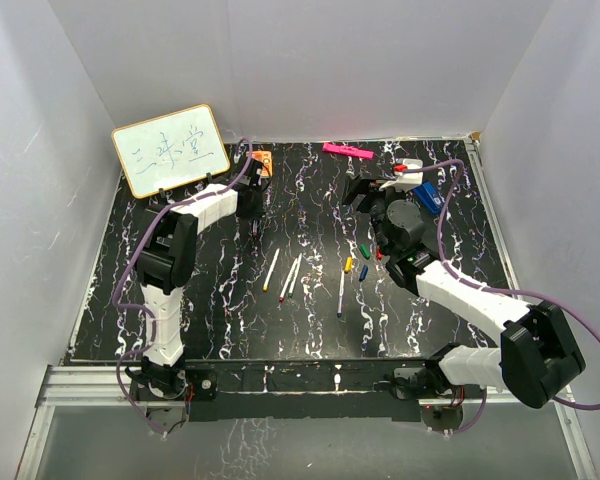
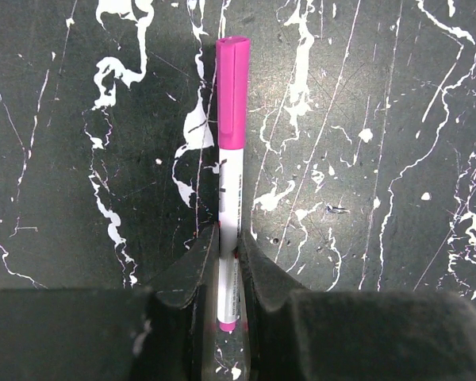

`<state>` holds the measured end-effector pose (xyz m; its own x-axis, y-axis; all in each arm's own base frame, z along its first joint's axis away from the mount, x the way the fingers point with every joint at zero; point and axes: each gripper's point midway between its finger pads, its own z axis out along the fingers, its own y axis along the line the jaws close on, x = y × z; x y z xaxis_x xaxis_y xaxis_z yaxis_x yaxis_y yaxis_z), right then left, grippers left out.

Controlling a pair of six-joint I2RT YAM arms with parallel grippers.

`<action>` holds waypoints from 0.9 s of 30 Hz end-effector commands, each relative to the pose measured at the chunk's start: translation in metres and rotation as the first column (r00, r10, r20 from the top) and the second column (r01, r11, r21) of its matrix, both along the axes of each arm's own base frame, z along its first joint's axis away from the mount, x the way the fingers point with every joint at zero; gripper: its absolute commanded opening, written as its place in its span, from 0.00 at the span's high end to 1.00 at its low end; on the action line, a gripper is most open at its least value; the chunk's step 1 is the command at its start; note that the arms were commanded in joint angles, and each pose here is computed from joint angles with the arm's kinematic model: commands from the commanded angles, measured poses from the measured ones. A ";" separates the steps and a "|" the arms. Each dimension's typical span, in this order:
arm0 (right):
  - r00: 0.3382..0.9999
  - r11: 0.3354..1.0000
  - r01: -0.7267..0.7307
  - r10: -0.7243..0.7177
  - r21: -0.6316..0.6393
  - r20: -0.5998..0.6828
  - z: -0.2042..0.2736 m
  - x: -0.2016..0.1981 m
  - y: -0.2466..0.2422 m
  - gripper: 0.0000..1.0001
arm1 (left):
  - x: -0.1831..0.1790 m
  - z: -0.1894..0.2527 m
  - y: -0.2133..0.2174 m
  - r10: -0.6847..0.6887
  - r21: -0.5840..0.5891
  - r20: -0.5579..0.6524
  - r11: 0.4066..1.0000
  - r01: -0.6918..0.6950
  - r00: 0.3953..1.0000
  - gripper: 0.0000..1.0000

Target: Insert the pens into the pen caps

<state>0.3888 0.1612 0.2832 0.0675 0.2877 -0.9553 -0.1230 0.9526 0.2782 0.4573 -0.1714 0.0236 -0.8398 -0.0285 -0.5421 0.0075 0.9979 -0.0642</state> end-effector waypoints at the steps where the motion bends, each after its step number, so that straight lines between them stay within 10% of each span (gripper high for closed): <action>1: 0.998 1.000 0.015 -0.017 0.026 0.057 0.021 0.002 -0.003 0.24 | 0.006 0.008 0.001 0.008 -0.005 0.004 1.000 -0.008 1.000 0.92; 27: 0.997 0.998 0.054 -0.055 0.023 0.048 0.019 0.001 -0.010 0.24 | 0.010 0.068 0.000 -0.002 -0.057 0.138 0.998 0.010 0.990 0.71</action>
<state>0.3891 0.1593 0.2837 0.0729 0.2829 -0.9564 -0.1144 0.9550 0.2738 0.4632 -0.1727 0.0327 -0.8282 -0.0344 -0.5593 0.0088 0.9972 -0.0743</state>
